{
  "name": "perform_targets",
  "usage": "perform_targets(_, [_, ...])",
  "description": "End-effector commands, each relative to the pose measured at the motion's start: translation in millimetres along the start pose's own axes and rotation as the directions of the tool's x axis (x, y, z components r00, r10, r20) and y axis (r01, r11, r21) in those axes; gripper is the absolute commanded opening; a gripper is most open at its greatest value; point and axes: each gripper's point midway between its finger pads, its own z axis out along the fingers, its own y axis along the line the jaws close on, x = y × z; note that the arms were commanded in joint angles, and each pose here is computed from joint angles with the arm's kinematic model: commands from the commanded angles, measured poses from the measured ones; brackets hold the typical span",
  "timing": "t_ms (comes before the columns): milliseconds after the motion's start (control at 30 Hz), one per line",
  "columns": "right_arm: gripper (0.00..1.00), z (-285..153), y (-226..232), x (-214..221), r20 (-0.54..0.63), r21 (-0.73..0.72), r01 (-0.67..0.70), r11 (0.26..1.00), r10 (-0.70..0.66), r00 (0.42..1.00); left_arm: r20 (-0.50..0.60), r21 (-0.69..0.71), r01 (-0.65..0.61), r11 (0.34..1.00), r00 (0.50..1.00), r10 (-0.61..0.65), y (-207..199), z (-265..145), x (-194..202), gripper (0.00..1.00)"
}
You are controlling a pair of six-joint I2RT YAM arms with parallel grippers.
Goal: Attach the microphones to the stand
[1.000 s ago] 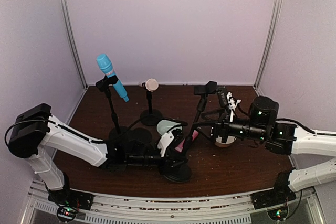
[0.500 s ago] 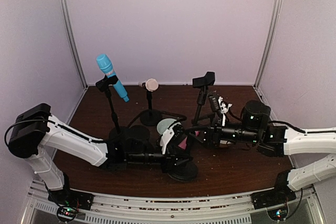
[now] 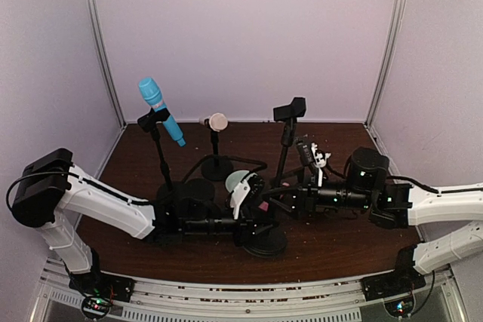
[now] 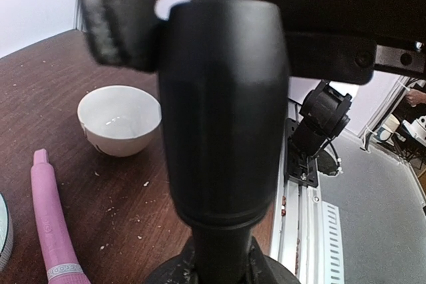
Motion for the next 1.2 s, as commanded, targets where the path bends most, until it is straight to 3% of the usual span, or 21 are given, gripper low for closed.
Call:
perform_targets(0, [0.75,-8.9,15.2,7.0,-0.013,-0.056,-0.057,0.997,0.057,0.998,0.178,-0.064,0.011,0.998,0.984,0.000,12.7,-11.3,-43.4,0.00])
perform_targets(300, [0.73,-42.9,16.1,6.1,-0.002,0.006,-0.008,1.000,0.008,1.000,0.145,-0.080,0.009,0.997,0.989,0.003,24.7,-16.9,-31.8,0.00])
perform_targets(567, [0.79,-48.1,-9.8,1.0,-0.038,0.142,0.122,0.982,-0.118,0.992,0.112,0.170,-0.095,0.981,0.991,0.076,-25.6,-22.6,-40.2,0.00])
perform_targets(867, [0.84,-14.5,2.8,-10.6,-0.002,0.025,0.112,0.993,-0.112,0.994,0.116,0.278,-0.080,0.957,0.992,0.049,-43.8,-17.3,-48.2,0.00])
perform_targets(1167, [0.84,-9.5,23.2,-6.5,0.020,-0.101,0.093,0.991,-0.091,0.996,0.086,0.189,-0.023,0.982,0.996,0.007,-22.8,2.2,-43.0,0.00])
